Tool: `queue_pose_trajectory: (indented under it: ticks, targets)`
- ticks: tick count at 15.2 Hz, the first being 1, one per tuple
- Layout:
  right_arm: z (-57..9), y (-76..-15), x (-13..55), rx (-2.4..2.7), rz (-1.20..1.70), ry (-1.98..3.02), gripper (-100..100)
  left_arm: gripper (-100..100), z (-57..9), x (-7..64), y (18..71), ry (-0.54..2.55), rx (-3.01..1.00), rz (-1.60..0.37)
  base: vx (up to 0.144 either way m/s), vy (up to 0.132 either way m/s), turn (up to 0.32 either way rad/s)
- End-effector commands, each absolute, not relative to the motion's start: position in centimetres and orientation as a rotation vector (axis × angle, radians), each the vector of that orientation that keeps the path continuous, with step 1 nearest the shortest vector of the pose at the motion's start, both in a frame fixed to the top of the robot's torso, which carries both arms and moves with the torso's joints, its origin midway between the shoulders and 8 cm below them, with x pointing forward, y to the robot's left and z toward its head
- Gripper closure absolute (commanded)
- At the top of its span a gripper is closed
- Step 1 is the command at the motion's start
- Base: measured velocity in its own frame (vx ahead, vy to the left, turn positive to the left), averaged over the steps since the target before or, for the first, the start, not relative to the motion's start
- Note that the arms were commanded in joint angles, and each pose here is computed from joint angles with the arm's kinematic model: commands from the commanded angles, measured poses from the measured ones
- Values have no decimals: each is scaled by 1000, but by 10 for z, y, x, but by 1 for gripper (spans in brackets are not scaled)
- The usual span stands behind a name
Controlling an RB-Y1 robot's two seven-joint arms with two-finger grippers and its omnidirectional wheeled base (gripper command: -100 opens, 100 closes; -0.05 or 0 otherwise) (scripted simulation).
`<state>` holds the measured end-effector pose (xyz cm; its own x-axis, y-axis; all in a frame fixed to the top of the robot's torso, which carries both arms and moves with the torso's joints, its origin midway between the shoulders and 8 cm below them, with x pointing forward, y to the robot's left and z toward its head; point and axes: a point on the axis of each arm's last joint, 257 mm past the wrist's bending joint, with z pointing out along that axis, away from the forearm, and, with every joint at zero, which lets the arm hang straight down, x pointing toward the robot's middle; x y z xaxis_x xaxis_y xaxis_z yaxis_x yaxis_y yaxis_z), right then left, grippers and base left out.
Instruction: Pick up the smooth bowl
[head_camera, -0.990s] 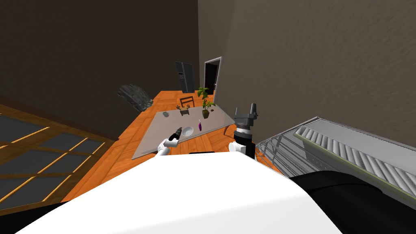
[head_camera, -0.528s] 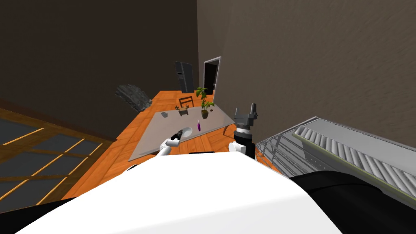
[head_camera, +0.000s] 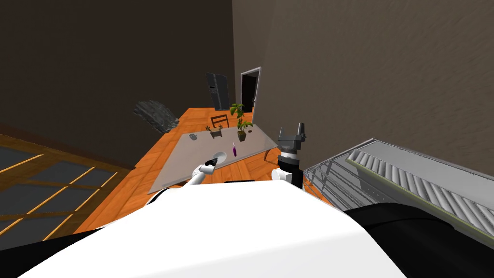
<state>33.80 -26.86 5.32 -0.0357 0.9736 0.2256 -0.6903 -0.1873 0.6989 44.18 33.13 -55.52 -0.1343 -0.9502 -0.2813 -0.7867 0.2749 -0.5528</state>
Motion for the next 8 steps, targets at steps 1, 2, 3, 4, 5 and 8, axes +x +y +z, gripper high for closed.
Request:
queue_pose_trajectory:
  ticks: [1,2,3,4,5,8]
  targets:
    - [53,-269,338,796,1596,477,0,-100,-562,435,330,1996,-1578,-333,14,-29,-12]
    - [53,-269,338,796,1596,477,0,-100,-559,438,331,1979,-1566,-351,8,-17,-2]
    - [53,-269,338,796,1596,477,0,-100,-566,429,332,1983,-1570,-347,44,-11,-4]
    - [53,-269,338,796,1596,477,0,-100,-568,426,332,1983,-1570,-347,84,-8,-1]
    - [53,-269,338,796,1596,477,0,-100,-570,423,333,1983,-1570,-348,90,3,1]
    - [53,-269,338,796,1596,477,0,-100,-575,415,334,1983,-1570,-349,102,10,-2]
